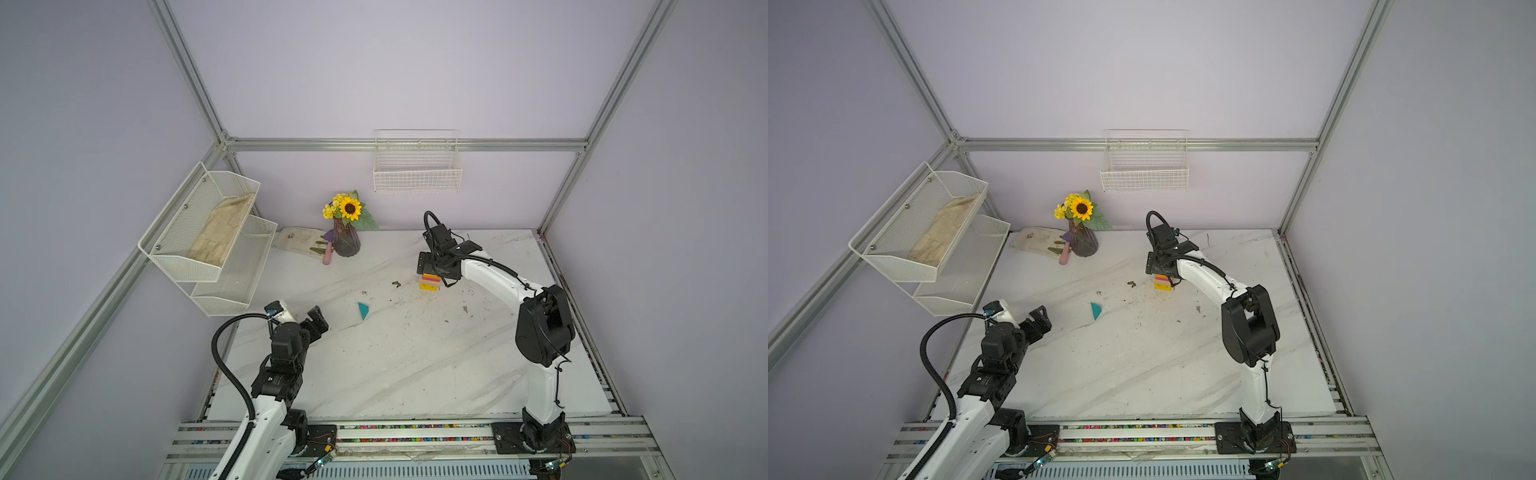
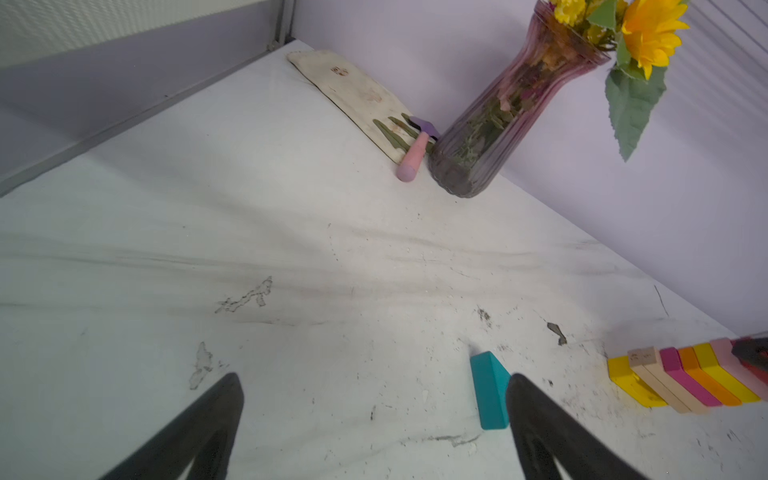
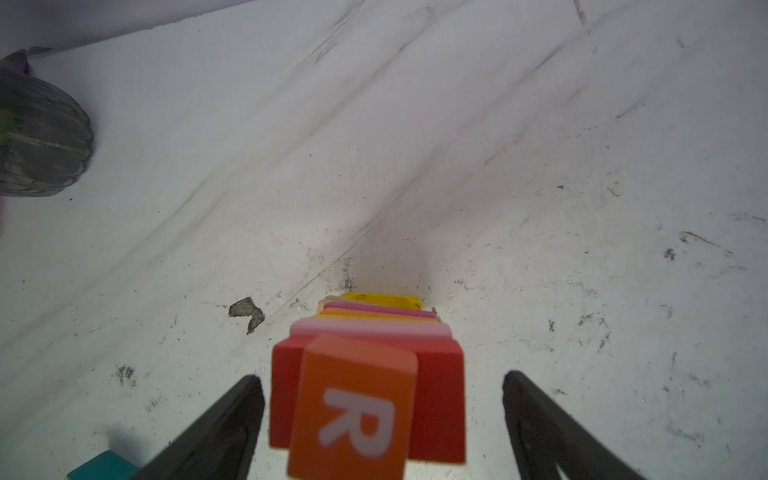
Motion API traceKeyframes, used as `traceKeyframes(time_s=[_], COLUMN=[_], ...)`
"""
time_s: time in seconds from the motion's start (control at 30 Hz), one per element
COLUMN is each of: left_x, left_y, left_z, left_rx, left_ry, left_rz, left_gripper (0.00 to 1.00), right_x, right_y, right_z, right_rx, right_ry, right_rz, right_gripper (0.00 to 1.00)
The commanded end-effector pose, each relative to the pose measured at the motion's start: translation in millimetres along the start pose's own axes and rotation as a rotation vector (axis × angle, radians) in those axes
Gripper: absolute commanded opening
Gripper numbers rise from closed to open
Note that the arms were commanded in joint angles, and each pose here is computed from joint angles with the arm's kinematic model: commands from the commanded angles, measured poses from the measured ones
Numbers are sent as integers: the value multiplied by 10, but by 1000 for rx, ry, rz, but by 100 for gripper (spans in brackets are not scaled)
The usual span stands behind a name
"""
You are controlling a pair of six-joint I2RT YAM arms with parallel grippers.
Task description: Build the wood block tower
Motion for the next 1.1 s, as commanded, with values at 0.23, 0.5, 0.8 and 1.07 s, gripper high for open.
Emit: traceKeyframes(time_s=[0.23, 0.5, 0.8, 1.07], left_x=[-56, -419, -503, -608], left_y=[107, 535, 1033, 1293], left_z=[-717, -1371, -1463, -1605], left_rx=[-212, -206, -14, 6], left_ry=[38, 192, 296, 321], left_rz=[111, 308, 393, 456], left_gripper=[99, 86, 81, 68], right_x=[290, 201, 76, 29], right_y=[-1100, -1308, -1224, -1097], right_z=[-210, -381, -486, -457], right_rx=[134, 168, 154, 147], right_ry=[70, 80, 68, 60], right_rz=[-201, -231, -213, -189], right_gripper=[97, 97, 97, 97])
Point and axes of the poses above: each gripper's point midway between its finger pads, its own y axis out along the fingers, its own z axis along the line the jaws close on, x = y × z, the point moved 4 cm from there along -y, back along the fingers, and after that the axes turned 15 degrees about y, right-handed, at the moved point
